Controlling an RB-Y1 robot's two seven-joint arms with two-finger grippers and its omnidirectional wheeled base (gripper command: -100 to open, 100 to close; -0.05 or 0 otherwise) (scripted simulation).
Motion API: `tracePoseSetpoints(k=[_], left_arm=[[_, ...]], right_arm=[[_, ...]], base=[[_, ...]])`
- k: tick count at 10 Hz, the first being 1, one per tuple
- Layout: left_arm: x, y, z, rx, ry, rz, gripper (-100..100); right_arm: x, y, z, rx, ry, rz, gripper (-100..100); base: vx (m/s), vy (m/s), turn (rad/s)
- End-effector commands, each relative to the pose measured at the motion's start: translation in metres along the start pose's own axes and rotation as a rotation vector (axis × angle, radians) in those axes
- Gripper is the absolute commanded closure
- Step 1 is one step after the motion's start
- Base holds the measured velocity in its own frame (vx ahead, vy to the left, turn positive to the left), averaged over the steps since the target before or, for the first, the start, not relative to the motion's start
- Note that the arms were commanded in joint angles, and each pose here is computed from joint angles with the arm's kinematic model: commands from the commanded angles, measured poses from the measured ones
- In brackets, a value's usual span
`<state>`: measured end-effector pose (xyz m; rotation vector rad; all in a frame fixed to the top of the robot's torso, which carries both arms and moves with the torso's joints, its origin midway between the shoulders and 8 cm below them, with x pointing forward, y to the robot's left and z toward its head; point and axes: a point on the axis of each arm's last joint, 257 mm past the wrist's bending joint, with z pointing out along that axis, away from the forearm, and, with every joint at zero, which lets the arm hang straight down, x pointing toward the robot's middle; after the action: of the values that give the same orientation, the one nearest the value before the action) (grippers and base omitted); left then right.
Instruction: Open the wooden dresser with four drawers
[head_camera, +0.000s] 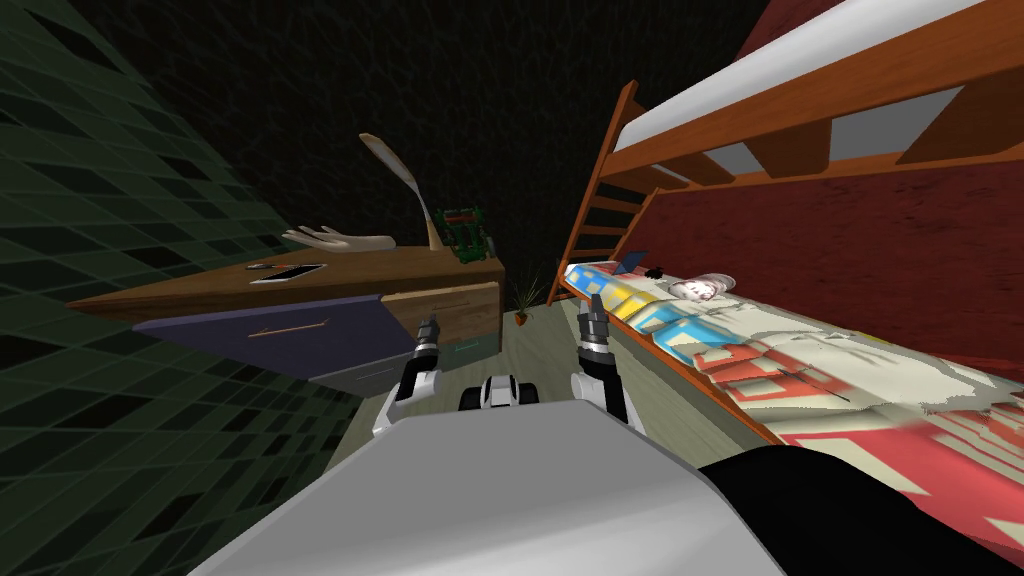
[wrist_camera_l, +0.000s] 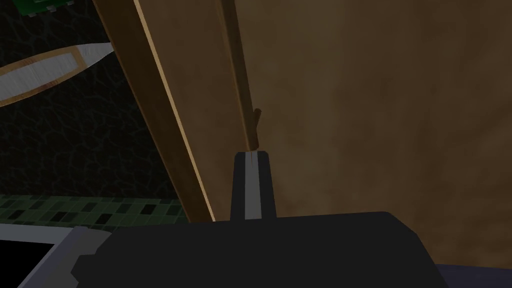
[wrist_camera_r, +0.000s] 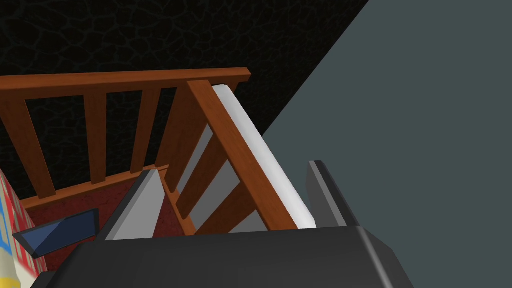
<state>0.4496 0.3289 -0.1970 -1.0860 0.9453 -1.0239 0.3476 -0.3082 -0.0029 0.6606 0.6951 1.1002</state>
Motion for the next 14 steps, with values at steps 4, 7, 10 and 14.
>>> tracePoseSetpoints(k=[4, 7, 10, 14], left_arm=[[-0.014, -0.003, 0.004, 0.008, 0.046, 0.089, -100], [-0.023, -0.004, 0.008, 0.014, 0.072, 0.141, -100], [-0.029, -0.005, 0.013, 0.003, 0.086, 0.170, -100], [-0.016, -0.006, 0.009, -0.005, 0.043, 0.083, -100]], right_arm=[[0.000, 0.000, 0.000, 0.000, 0.000, 0.000, 0], [0.000, 0.000, 0.000, 0.000, 0.000, 0.000, 0], [0.000, 0.000, 0.000, 0.000, 0.000, 0.000, 0], [0.000, 0.000, 0.000, 0.000, 0.000, 0.000, 0]], base=[[-0.021, -0.007, 0.000], [0.014, 0.005, 0.000], [0.030, 0.007, 0.000], [0.053, 0.021, 0.000]])
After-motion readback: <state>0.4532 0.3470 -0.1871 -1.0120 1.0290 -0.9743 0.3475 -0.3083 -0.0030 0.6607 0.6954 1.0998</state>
